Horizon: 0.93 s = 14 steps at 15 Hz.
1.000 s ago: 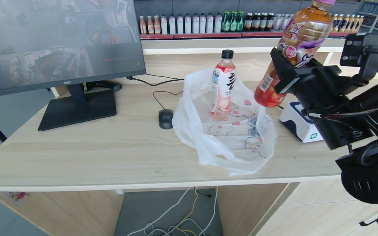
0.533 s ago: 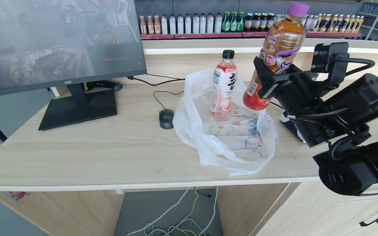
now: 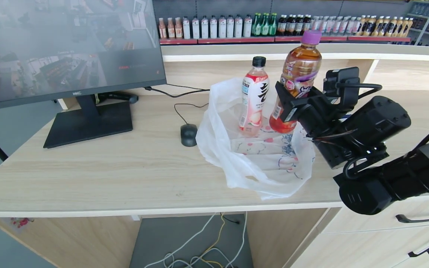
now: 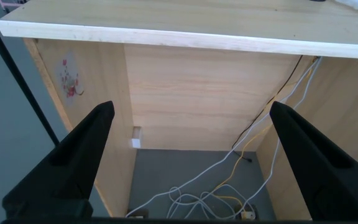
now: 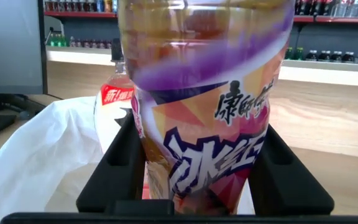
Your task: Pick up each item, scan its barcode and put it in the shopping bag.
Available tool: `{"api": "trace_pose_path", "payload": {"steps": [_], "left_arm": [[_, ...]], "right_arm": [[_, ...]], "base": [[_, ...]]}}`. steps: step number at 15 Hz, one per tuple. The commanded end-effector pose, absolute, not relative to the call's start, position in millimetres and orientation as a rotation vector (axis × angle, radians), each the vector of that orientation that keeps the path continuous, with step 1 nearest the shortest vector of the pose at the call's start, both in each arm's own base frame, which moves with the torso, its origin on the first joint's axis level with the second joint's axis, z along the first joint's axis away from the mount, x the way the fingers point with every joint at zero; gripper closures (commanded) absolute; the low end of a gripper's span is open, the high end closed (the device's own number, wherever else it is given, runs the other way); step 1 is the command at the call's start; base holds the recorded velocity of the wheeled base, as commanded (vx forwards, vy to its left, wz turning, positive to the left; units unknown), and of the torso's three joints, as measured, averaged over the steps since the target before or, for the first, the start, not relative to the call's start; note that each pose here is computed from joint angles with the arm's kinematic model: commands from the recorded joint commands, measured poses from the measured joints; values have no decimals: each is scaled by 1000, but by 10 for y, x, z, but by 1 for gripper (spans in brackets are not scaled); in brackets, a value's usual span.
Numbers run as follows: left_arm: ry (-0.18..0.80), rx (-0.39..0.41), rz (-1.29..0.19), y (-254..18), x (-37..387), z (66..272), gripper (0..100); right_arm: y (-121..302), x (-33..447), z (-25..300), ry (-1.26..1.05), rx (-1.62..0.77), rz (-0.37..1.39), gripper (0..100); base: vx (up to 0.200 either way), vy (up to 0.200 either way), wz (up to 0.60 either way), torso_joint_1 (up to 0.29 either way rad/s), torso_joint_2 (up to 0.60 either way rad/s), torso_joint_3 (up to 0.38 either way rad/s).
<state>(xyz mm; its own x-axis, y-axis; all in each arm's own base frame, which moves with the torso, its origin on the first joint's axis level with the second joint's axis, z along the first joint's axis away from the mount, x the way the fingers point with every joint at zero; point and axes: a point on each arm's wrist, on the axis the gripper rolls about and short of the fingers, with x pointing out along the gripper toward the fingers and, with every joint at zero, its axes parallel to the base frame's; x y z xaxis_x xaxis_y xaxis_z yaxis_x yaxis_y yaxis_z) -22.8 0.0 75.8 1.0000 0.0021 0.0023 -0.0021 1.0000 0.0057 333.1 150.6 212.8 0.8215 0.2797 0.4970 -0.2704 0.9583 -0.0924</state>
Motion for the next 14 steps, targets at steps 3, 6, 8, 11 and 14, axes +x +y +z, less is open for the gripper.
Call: {"api": "trace_pose_path", "payload": {"steps": [3, 6, 8, 11, 14], "left_arm": [[-3, 6, 3, 0, -228, 758, 0], [-3, 6, 3, 0, -228, 758, 0], [-3, 6, 3, 0, -228, 758, 0], [-3, 6, 3, 0, -228, 758, 0], [-3, 6, 3, 0, -228, 758, 0]], "right_arm": [[1518, 3458, 1974, -498, -31, 286, 100], [1444, 3538, 1891, -478, -42, 263, 100], [1442, 3575, 1834, -465, -46, 264, 100], [1454, 3625, 1744, -447, -58, 283, 100], [1465, 3653, 1708, -441, -59, 283, 100]], "base": [[0, 0, 0, 0, 0, 0], [0, 0, 0, 0, 0, 0], [0, 0, 0, 0, 0, 0], [0, 0, 0, 0, 0, 0], [0, 0, 0, 0, 0, 0]]}}
